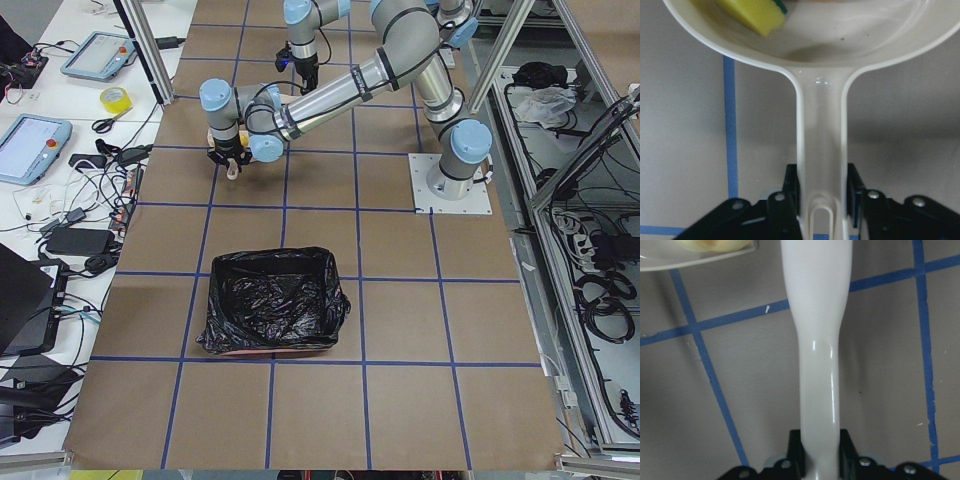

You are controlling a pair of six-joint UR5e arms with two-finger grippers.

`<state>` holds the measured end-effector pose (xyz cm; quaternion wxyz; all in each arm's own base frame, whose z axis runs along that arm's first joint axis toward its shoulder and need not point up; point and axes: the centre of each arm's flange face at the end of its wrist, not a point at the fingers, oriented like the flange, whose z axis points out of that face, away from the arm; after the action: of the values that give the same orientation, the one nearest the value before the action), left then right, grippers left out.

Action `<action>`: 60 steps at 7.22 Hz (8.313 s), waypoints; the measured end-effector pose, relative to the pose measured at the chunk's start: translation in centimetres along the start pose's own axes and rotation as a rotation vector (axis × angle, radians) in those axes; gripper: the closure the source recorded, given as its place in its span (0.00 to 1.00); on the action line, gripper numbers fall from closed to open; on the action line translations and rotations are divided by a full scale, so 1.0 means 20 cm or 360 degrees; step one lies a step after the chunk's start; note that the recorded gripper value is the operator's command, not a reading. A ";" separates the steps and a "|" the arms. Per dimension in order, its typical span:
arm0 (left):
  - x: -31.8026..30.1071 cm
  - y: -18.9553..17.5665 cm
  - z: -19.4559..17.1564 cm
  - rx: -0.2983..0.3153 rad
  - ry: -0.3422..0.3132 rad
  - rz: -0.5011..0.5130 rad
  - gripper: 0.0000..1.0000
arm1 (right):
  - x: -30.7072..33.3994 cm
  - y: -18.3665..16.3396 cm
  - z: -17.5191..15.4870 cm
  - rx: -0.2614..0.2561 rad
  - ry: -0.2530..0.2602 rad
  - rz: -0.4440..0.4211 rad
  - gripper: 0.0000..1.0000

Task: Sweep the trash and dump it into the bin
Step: 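Sweep the sponge and bread pieces into the dustpan with the right gripper's brush, then carry the loaded dustpan over the black bin while the right gripper withdraws, then tilt the dustpan over the bin with the left gripper while the right lowers the brush, then return the empty dustpan to the table while the right gripper releases the brush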

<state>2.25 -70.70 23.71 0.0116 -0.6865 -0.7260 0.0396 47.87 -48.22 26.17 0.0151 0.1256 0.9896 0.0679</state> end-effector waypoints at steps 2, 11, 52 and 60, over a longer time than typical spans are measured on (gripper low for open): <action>0.00 0.02 0.00 0.0016 -0.0001 -0.0010 0.99 | 0.00 -0.01 0.06 0.0017 -0.0024 0.0065 1.00; 0.00 0.05 0.00 0.0016 -0.0004 0.0080 1.00 | -0.35 -0.18 0.03 -0.0043 -0.0393 0.0140 1.00; 0.43 2.09 -1.31 -0.0670 0.0122 0.0031 1.00 | 2.72 -1.23 -0.21 -0.0038 0.0051 -0.0394 0.00; -0.17 0.44 -0.62 -0.0116 0.0197 0.0039 1.00 | 2.32 -0.76 -1.21 0.0415 0.0085 -0.0304 0.00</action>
<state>12.10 -73.01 35.48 0.0310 -0.6964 -0.7164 -0.0292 -2.03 -54.37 47.42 -0.0211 0.0299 0.9975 -0.0596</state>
